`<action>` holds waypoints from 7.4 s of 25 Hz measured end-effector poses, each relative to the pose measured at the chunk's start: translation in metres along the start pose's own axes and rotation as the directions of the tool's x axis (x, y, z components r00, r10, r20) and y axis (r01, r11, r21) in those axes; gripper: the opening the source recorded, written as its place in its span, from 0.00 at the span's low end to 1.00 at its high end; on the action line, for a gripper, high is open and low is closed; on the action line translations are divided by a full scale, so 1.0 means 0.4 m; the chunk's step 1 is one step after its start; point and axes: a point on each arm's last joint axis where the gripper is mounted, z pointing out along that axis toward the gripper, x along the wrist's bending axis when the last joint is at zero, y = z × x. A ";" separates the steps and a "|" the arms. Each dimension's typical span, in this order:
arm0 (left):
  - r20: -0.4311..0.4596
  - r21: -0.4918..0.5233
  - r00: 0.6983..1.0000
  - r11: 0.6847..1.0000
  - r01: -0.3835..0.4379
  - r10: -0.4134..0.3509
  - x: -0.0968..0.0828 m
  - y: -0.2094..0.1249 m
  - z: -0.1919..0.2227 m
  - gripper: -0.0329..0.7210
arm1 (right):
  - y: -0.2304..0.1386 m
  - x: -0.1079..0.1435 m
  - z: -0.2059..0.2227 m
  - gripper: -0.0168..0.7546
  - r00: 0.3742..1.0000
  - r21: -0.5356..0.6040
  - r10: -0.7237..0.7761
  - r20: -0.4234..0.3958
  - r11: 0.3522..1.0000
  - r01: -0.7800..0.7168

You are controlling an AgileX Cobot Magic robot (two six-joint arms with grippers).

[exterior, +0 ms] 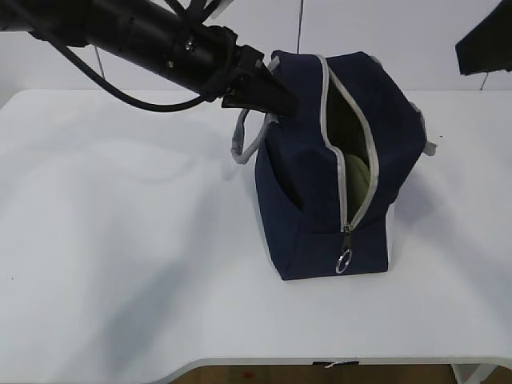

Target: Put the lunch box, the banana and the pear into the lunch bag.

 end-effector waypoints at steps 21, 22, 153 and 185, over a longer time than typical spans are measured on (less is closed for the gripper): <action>0.007 0.007 1.000 1.000 -0.001 0.001 -0.002 -0.002 0.000 0.04 | -0.315 0.030 0.112 0.53 0.919 -0.042 -0.286 -0.272 0.957 0.286; 0.007 0.007 1.000 1.000 -0.001 0.001 -0.002 -0.002 0.000 0.04 | -0.319 0.033 0.115 0.53 0.903 -0.059 -0.322 -0.283 0.946 0.318; 0.076 0.057 0.997 0.998 -0.003 -0.002 -0.018 -0.012 -0.001 0.12 | -0.331 -0.001 0.522 0.03 0.930 0.090 -0.236 -0.280 0.959 0.270; -0.223 0.133 0.946 0.968 -0.211 0.236 -0.166 0.039 -0.205 0.75 | -0.337 0.004 0.519 0.03 0.927 0.115 -0.217 -0.308 0.958 0.262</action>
